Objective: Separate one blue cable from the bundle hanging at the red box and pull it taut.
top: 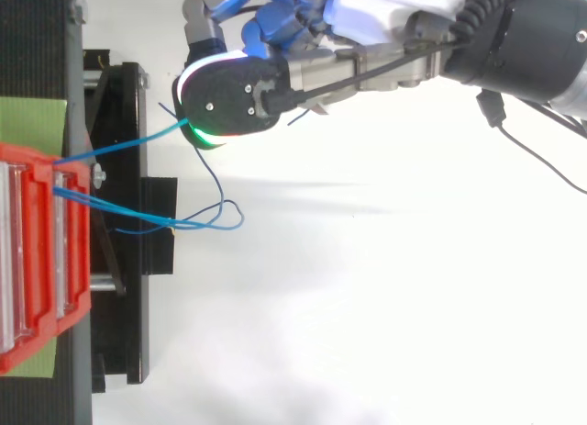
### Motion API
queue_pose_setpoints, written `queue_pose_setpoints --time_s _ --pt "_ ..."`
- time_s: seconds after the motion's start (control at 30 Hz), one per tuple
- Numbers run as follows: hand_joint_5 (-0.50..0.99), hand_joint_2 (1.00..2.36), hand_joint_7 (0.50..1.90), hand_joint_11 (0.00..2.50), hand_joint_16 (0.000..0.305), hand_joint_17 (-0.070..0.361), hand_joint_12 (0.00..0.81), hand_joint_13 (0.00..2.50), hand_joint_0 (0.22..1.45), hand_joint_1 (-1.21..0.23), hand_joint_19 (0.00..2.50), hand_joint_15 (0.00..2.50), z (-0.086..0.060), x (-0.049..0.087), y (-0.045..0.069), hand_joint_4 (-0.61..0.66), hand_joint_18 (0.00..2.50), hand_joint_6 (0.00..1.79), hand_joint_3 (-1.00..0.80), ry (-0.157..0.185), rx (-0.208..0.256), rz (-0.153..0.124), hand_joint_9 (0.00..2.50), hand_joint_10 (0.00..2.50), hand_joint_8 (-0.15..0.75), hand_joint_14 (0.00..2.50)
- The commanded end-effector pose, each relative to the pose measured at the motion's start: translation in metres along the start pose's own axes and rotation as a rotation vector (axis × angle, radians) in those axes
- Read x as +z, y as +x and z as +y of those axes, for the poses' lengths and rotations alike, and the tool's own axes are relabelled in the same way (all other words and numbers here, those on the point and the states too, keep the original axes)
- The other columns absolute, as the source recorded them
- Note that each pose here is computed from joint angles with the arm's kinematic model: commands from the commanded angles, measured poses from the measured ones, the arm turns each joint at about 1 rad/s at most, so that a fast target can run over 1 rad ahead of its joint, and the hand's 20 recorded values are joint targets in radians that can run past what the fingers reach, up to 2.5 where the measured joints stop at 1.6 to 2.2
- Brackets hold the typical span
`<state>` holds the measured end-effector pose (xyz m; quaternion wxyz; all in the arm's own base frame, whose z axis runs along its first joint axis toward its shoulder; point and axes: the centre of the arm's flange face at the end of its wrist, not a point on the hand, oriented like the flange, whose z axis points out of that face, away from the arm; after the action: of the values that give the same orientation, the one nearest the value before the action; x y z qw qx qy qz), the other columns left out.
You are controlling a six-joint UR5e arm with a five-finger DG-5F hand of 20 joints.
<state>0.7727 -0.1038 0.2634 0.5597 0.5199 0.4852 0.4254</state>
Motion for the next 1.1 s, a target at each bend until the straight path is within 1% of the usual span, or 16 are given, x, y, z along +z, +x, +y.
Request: queue_pose_setpoints --time_s 0.0,0.13,0.2,0.3,0.37,0.43,0.47,0.63,0.73,0.87,0.97,1.03,1.07 --pt "-0.18 1.03 1.35 1.68 0.036 0.081 0.323 0.91 0.6 -0.68 1.56 1.17 -0.0002 0.0 0.0 0.16 1.1 0.92 -0.09 0.0 0.0 0.0 0.79 1.18 0.281 2.5" --pt "-0.18 1.03 1.34 1.69 0.037 0.083 0.319 0.9 0.61 -0.7 1.56 1.2 -0.0002 0.0 0.0 0.11 1.09 0.93 -0.05 0.0 0.0 0.0 0.79 1.16 0.276 2.48" --pt "-0.18 1.03 1.34 1.74 0.037 0.084 0.318 0.9 0.62 -0.71 1.55 1.21 -0.0002 0.0 0.0 0.09 1.08 0.93 -0.05 0.0 0.0 0.0 0.78 1.14 0.275 2.45" --pt "-0.19 1.03 1.29 1.7 0.037 0.083 0.317 0.89 0.63 -0.71 1.55 1.21 -0.0002 0.0 0.0 0.09 1.07 0.94 -0.11 0.0 0.0 0.0 0.77 1.16 0.272 2.45" --pt "-0.19 1.02 1.25 1.7 0.037 0.082 0.309 0.89 0.64 -0.7 1.55 1.16 0.0009 -0.0002 -0.0002 0.11 1.07 0.93 -0.23 -0.001 0.0 0.0 0.77 1.16 0.269 2.47" --pt "-0.2 1.02 1.24 1.68 0.037 0.083 0.31 0.89 0.63 -0.67 1.54 1.17 -0.0002 0.0 0.0 0.14 1.07 0.93 -0.3 0.0 0.0 0.0 0.77 1.17 0.271 2.48" --pt "-0.2 1.01 1.21 1.67 0.037 0.083 0.314 0.9 0.63 -0.65 1.54 1.15 0.0005 0.0001 0.0012 0.14 1.08 0.93 -0.36 0.0 0.0 0.001 0.77 1.17 0.272 2.49" --pt "-0.2 1.0 1.17 1.67 0.036 0.081 0.311 0.91 0.61 -0.57 1.56 1.17 -0.0002 -0.0004 0.0035 0.16 1.09 0.93 -0.5 0.003 0.008 0.005 0.8 1.18 0.279 2.5" --pt "-0.2 1.0 1.16 1.66 0.037 0.082 0.312 0.92 0.59 -0.52 1.56 1.14 -0.0002 -0.0004 0.0035 0.16 1.11 0.92 -0.5 0.003 0.008 0.005 0.81 1.19 0.276 2.5" --pt "-0.19 1.0 1.17 1.66 0.036 0.081 0.314 0.92 0.59 -0.52 1.56 1.15 -0.0001 -0.0005 0.0047 0.16 1.11 0.92 -0.5 0.003 0.008 0.006 0.82 1.2 0.278 2.5" --pt "-0.19 1.0 1.2 1.67 0.036 0.081 0.312 0.92 0.61 -0.53 1.56 1.14 0.001 -0.0006 0.0033 0.16 1.11 0.91 -0.5 0.001 0.009 0.005 0.82 1.18 0.277 2.5" --pt "-0.19 1.01 1.23 1.67 0.036 0.08 0.31 0.92 0.62 -0.57 1.55 1.16 -0.0001 -0.0005 0.0047 0.16 1.11 0.91 -0.4 0.003 0.008 0.006 0.82 1.18 0.279 2.5" --pt "-0.18 1.01 1.25 1.68 0.036 0.081 0.311 0.92 0.62 -0.6 1.54 1.17 -0.0002 -0.0004 0.0035 0.16 1.11 0.91 -0.35 0.003 0.008 0.005 0.82 1.18 0.274 2.5"
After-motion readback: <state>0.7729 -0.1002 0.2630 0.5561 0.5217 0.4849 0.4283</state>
